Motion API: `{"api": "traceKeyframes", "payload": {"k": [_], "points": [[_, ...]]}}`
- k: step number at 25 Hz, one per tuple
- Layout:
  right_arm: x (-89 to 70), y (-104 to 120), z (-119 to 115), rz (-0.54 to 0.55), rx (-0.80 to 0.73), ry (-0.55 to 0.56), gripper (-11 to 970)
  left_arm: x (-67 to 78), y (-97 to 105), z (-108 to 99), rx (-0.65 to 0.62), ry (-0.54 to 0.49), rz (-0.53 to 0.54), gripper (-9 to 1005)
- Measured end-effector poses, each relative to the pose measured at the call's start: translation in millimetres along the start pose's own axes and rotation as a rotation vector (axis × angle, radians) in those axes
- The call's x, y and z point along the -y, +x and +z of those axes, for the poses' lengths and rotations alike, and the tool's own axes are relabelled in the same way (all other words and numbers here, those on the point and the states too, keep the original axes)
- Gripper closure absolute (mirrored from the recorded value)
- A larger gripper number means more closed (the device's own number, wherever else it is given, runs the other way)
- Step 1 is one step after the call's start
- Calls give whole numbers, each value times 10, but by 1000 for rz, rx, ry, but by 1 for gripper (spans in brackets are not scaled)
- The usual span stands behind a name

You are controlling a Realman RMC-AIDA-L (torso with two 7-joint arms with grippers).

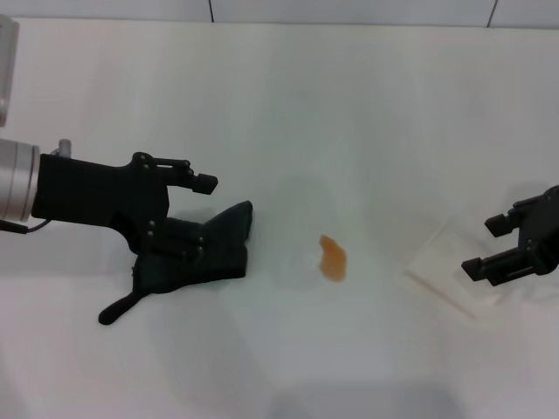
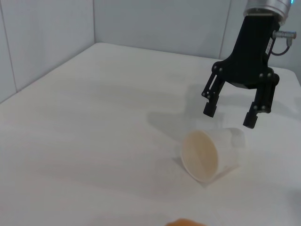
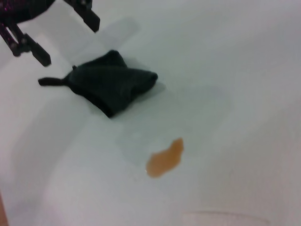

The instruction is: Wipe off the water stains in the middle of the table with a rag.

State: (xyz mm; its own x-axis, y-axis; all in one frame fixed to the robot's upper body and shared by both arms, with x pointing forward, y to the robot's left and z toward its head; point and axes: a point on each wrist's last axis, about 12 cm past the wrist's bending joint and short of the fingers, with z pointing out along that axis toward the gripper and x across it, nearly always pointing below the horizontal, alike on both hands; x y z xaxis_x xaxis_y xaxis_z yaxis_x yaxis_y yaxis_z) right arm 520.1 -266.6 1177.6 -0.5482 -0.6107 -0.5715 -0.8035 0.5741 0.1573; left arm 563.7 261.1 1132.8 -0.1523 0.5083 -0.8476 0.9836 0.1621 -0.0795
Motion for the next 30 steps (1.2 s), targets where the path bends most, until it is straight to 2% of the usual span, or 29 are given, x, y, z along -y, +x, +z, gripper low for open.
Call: {"api": "traceKeyframes", "payload": {"k": [12,19,30], "points": [[-63,-195,110,1,-126,22,194,-2,-6,3,0,1,6,175],[-113,-258,199,-14,-133,21,194,-1,-5,8,1,1,8,176],[-89,-280,244,-23,-130,46,193,0,2,4,1,0,15,177]]}}
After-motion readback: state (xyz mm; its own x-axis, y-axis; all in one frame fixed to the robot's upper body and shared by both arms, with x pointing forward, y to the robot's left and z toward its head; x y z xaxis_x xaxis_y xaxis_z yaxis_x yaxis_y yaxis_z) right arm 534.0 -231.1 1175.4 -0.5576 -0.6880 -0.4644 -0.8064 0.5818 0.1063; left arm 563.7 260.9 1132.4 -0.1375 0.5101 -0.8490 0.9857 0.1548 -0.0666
